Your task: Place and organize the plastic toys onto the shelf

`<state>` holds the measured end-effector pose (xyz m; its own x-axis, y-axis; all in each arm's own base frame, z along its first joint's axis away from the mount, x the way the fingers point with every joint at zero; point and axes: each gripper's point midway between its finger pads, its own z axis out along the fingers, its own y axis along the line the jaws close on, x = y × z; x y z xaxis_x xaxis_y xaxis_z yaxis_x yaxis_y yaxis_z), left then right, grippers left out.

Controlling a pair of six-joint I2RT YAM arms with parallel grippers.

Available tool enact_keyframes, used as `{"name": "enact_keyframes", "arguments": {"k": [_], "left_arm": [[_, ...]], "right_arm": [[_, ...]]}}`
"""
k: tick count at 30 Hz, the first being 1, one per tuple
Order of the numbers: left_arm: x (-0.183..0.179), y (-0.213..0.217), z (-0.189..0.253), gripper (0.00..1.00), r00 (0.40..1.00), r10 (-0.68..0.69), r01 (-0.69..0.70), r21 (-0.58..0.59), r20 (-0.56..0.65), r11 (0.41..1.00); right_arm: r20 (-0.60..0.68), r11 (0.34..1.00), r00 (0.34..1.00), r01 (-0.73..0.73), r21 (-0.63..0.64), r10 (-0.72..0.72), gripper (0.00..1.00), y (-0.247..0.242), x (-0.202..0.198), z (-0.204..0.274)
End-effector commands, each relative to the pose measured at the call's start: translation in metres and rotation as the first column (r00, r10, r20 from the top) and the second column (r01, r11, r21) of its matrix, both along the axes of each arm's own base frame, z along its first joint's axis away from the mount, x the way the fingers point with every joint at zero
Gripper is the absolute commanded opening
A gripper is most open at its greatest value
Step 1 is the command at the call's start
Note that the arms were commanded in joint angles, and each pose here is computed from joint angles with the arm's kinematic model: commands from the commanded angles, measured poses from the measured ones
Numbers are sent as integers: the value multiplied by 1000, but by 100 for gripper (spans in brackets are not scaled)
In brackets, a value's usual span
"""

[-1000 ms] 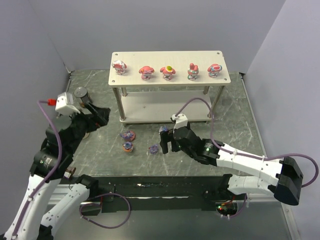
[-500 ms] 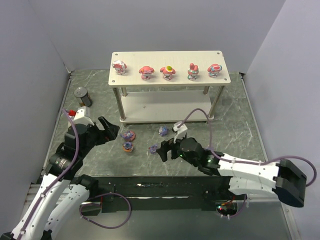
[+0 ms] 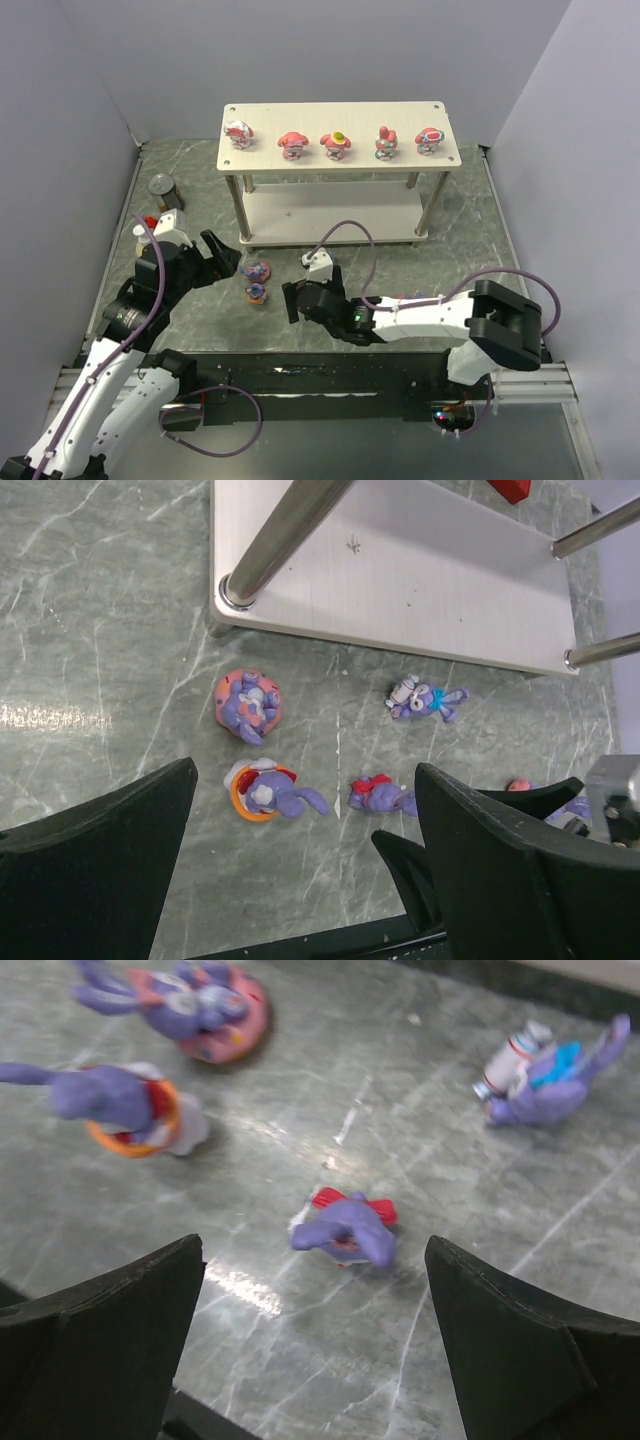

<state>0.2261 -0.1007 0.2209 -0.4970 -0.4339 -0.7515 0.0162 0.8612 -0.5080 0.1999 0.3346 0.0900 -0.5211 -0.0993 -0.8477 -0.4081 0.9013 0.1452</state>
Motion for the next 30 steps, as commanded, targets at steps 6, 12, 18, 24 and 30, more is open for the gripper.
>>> {"name": "enact_keyframes", "arguments": {"k": [6,12,18,24,30], "left_arm": [[8,-3,-3,96,1000,4,-4,4,-10,1000],[11,-2,-8,96,999,13,-12,14,-35,1000],[10,-4,-7,96,1000,0,1,9,-28,1000],[8,-4,-1,96,1000,-11,11,-1,-3,1000],[9,-4,0,96,1000,-12,12,-3,-2,1000]], "right_arm": [[-32,983,983,180,32,-179,89,-3,10,-17],[-25,979,980,200,48,-199,73,1,15,-29],[10,972,972,236,5,-236,67,-1,24,-34],[30,972,972,234,-5,-234,60,-4,33,-32],[36,977,977,211,7,-211,35,6,37,-32]]}}
